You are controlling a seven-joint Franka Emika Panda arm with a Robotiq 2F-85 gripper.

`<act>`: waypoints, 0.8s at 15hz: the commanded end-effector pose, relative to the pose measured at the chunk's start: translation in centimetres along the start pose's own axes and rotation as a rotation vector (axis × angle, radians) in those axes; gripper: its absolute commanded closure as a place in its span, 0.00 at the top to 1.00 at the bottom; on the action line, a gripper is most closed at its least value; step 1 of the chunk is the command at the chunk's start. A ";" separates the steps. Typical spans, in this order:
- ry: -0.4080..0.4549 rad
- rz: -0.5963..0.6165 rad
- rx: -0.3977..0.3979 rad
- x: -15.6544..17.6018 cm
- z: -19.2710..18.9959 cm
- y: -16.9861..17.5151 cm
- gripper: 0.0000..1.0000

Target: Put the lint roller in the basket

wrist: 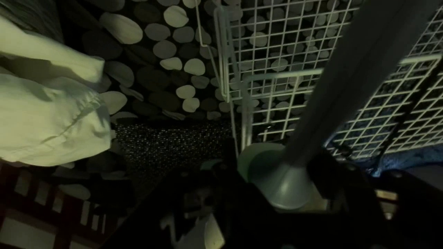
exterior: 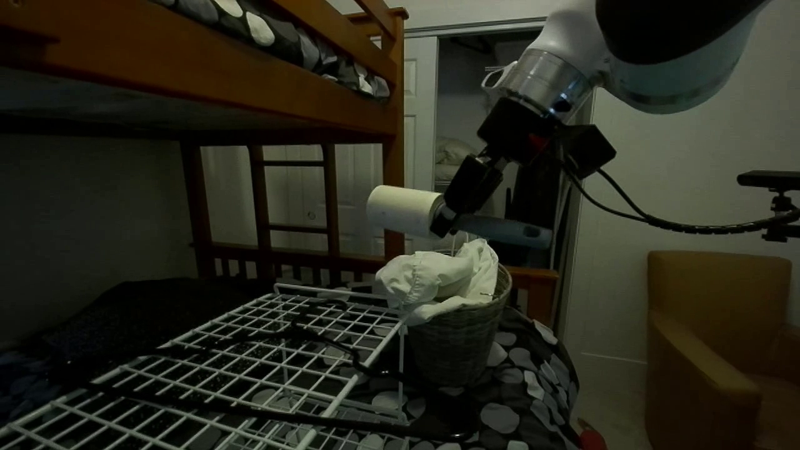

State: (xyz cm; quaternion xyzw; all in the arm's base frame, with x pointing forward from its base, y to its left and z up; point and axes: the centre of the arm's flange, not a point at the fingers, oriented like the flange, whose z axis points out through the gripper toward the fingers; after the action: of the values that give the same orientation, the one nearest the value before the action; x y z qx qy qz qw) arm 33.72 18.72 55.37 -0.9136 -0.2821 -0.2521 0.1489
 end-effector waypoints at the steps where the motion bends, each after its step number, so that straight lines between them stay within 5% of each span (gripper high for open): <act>1: 0.062 0.123 0.052 -1.0 -2.6 8.3 0.27; 6: 0.066 0.171 0.154 1.6 -2.3 19.4 0.27; 12: -0.041 0.251 0.320 4.6 1.9 27.3 0.27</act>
State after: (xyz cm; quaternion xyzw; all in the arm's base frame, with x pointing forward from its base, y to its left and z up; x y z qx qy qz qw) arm 47.73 0.73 53.29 -0.9088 -0.2106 -0.2068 0.2948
